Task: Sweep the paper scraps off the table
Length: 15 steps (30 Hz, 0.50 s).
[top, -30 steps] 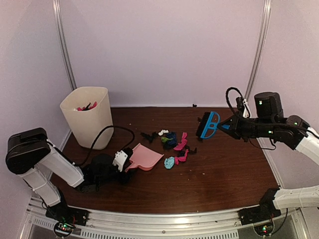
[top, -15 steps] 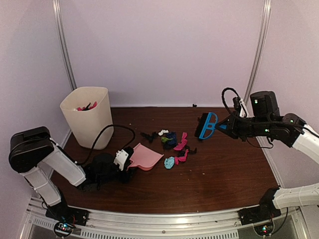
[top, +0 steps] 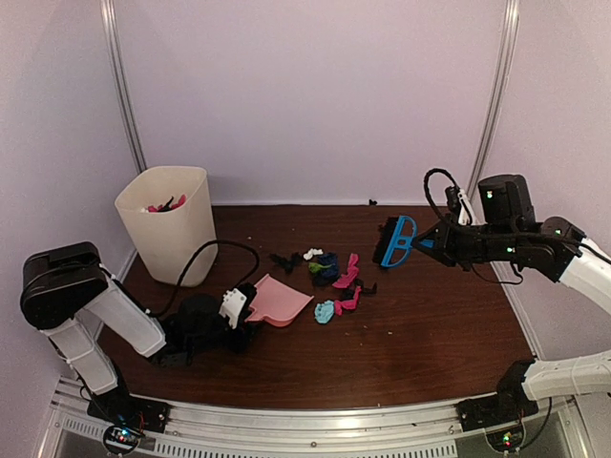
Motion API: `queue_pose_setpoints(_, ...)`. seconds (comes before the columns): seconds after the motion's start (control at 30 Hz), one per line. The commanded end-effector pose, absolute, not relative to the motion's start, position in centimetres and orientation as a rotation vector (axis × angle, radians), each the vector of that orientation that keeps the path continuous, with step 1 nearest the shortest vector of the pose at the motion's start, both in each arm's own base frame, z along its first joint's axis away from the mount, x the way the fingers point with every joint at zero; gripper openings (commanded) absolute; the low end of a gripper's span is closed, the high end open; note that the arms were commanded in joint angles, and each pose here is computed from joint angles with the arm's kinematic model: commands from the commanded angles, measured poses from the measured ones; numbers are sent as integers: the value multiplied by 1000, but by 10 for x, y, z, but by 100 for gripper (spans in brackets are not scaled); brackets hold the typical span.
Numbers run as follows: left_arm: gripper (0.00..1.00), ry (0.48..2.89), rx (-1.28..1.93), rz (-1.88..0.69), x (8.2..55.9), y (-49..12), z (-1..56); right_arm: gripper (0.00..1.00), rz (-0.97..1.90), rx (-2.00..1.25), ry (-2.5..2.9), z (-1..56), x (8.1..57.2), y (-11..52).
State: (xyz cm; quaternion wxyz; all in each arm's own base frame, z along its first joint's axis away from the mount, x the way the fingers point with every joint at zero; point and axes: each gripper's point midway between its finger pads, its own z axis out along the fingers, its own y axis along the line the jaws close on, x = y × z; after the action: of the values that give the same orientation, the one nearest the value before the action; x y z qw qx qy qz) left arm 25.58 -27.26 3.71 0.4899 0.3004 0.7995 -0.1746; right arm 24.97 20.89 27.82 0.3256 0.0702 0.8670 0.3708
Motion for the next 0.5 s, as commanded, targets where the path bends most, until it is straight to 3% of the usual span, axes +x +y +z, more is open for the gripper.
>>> queue_pose_setpoints(0.0,42,1906,719,-464,259,-280,46,0,978,176,2220,299,252,206)
queue_pose_setpoints(0.2,31,1890,733,-472,261,-284,53,0,982,174,2218,301,250,205)
queue_pose_setpoints(0.47,24,1896,707,-425,265,-278,70,0,990,167,2223,295,250,207)
